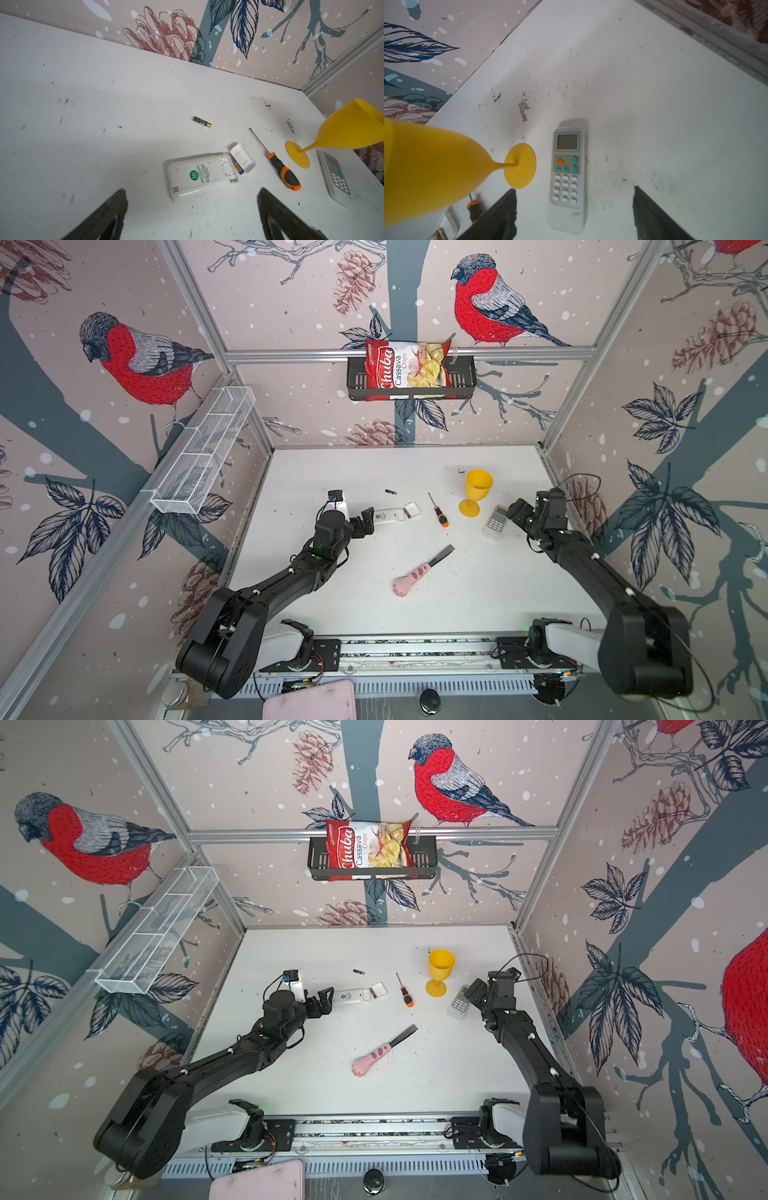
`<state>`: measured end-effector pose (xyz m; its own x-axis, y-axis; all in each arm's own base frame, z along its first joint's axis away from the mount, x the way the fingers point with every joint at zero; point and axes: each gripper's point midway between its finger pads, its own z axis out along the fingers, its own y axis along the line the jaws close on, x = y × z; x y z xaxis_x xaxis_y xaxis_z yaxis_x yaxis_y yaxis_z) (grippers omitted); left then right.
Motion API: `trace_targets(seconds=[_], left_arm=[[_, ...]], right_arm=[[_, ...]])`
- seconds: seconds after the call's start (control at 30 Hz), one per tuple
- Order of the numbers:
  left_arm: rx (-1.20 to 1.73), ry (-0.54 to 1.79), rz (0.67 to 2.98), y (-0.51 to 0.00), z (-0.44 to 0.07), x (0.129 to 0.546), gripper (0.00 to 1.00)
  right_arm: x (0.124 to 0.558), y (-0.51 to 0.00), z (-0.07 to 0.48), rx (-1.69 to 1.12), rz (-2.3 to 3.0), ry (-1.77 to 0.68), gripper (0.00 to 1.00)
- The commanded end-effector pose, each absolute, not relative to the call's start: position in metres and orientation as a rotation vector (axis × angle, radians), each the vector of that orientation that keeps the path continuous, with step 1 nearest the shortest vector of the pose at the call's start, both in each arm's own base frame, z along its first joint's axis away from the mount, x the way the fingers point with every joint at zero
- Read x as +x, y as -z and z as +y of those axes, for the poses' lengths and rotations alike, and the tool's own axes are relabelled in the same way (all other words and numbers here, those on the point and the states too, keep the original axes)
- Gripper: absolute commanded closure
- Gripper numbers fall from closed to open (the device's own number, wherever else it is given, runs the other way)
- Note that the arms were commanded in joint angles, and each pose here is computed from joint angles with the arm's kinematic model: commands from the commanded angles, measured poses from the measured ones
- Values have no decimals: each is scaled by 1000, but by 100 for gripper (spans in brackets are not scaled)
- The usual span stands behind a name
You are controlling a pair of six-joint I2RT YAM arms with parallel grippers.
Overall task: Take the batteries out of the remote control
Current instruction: 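Reach the right gripper to the grey remote beside the yellow goblet and grasp it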
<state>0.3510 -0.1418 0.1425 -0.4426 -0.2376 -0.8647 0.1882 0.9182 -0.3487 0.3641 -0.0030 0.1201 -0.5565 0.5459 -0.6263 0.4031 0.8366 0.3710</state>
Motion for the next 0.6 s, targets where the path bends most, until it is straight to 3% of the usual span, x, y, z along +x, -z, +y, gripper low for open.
trace_targets(seconds=[0.0,0.23,0.57], left_arm=[[-4,461,1964,-143,-142,350,3],[8,485,1971,-141,-148,352,3],[5,484,1961,-144,-147,351,4]], right_arm=[[384,-107,5,619,2329,-256,9],[410,-82,4,587,2442,-191,6],[416,-42,7,536,2586,-132,15]])
